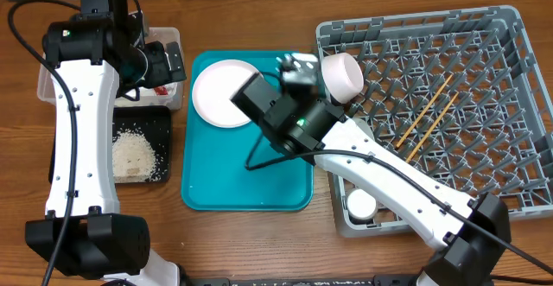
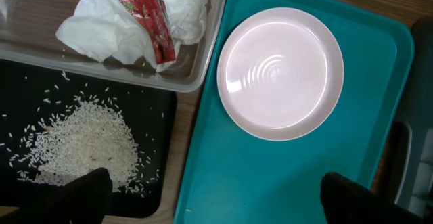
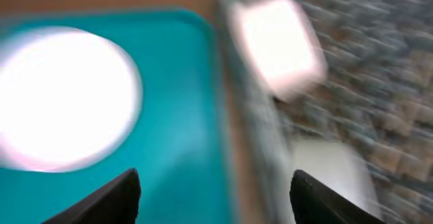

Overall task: Sort waste into correct bins and load items into the dishwasher
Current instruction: 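Reach the right gripper to the white plate and grip its edge, then lift the plate and stand it upright in the rack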

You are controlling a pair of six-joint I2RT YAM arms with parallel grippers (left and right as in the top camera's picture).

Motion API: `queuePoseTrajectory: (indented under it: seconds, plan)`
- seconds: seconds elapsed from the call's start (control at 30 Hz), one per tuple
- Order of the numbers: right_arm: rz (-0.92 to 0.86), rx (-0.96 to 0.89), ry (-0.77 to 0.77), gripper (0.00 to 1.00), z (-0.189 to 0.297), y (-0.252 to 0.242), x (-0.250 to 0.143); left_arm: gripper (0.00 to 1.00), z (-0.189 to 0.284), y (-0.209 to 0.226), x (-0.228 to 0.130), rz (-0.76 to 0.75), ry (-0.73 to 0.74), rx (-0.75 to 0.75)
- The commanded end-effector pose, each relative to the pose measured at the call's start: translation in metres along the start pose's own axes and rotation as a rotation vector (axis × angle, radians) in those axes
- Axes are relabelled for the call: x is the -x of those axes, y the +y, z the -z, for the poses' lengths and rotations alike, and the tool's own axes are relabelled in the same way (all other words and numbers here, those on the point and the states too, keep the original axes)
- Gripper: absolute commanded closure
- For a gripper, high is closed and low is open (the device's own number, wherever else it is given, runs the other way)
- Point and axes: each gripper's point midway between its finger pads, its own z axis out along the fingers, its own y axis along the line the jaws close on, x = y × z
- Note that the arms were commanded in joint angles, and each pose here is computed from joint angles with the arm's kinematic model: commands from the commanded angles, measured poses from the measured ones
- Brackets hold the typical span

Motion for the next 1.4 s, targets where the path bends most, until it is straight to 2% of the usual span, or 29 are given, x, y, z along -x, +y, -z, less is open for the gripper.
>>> queuePoseTrajectory:
  seconds: [0.0,0.13,0.2,0.4,0.6,0.7,0.77,0.93,0.97,1.07,1.17,1.37]
  plan:
    - [0.011,0.219,0.073,0.35,-0.028,0.045,-0.004,0.00,0.005,-0.003,0.003,-0.005,-0.018,0.000]
    - [-0.076,0.354,0.181,0.47,-0.088,0.070,-0.009,0.00,0.005,-0.003,0.003,-0.005,-0.018,0.000]
    - [-0.147,0.327,0.211,0.51,-0.117,0.064,-0.013,0.00,0.005,-0.003,0.003,-0.005,-0.018,0.000]
    - [-0.168,0.309,0.294,0.59,-0.160,0.067,-0.044,0.00,0.005,-0.003,0.003,-0.005,-0.018,0.000]
    - [-0.184,0.304,0.379,0.61,-0.184,0.071,-0.075,0.00,0.005,-0.003,0.003,-0.005,-0.018,0.000]
    - [-0.199,0.306,0.430,0.66,-0.187,0.073,-0.088,0.00,0.005,-0.003,0.003,-0.005,-0.018,0.000]
    - [-0.197,0.298,0.440,0.77,-0.186,0.071,-0.090,0.00,0.005,-0.003,0.003,-0.005,-0.018,0.000]
    - [-0.214,0.266,0.473,0.96,-0.185,0.065,-0.097,0.00,0.005,-0.003,0.003,-0.005,-0.018,0.000]
    - [-0.214,0.262,0.475,0.96,-0.184,0.064,-0.096,0.00,0.005,-0.003,0.003,-0.005,-0.018,0.000]
    - [-0.187,0.266,0.446,0.96,-0.175,0.060,-0.073,0.00,0.005,-0.003,0.003,-0.005,-0.018,0.000]
    - [-0.075,0.275,0.319,0.96,-0.147,0.051,-0.019,0.00,0.005,-0.003,0.003,-0.005,-0.018,0.000]
    - [0.063,0.157,0.024,0.96,-0.078,0.000,0.084,0.00,0.005,-0.003,0.003,-0.005,-0.018,0.000]
